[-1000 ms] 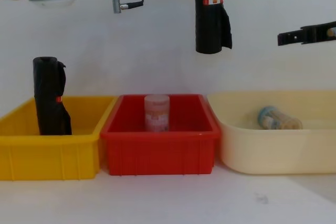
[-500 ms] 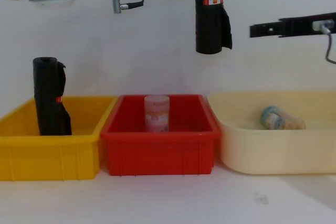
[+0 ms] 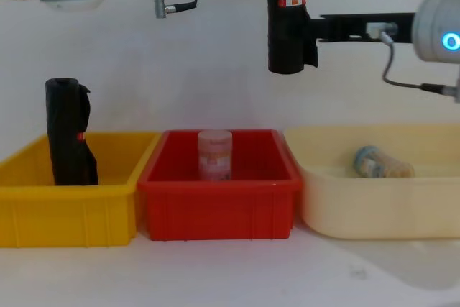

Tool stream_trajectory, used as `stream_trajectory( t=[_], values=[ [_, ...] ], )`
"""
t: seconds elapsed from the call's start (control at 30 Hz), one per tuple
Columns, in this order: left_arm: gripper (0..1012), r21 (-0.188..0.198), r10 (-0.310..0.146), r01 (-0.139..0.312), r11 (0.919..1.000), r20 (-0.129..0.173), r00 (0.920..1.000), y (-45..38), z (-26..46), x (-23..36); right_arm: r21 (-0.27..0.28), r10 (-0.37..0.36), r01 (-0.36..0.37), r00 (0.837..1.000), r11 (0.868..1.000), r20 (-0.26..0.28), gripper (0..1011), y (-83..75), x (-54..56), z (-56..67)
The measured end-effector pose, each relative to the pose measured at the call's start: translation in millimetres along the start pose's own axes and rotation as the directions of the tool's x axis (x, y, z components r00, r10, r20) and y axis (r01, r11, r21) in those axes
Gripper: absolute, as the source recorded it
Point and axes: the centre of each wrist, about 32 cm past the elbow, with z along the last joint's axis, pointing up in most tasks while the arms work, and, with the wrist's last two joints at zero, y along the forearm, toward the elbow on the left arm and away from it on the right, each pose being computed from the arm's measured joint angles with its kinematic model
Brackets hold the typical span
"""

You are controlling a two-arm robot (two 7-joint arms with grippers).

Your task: Pick up the garbage bag with the one hand and transfer it to the other hand.

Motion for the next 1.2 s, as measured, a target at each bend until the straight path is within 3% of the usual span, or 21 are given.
stream_trajectory(
  t=[0.23,0.57,0.93,1.2],
  values=[
    [382,0.000,0.000,0.000,1.0000,0.000,1.0000,0.1,-0.1,0.0,0.043,0.003,-0.004,1.000,0.999,0.021,1001,14.0,-9.9,-1.1],
    [382,0.000,0.000,0.000,1.0000,0.000,1.0000,0.1,-0.1,0.0,0.092,-0.086,0.081,0.995,0.992,0.058,1001,29.4,-20.1,-1.8],
    [382,0.000,0.000,0.000,1.0000,0.000,1.0000,0.1,0.0,0.0,0.119,-0.173,0.163,0.981,0.979,0.083,1001,40.5,-23.9,-1.7],
    [382,0.000,0.000,0.000,1.0000,0.000,1.0000,0.1,0.0,0.0,0.109,-0.218,0.206,0.970,0.972,0.111,1001,49.6,-23.8,-3.4]
  ],
)
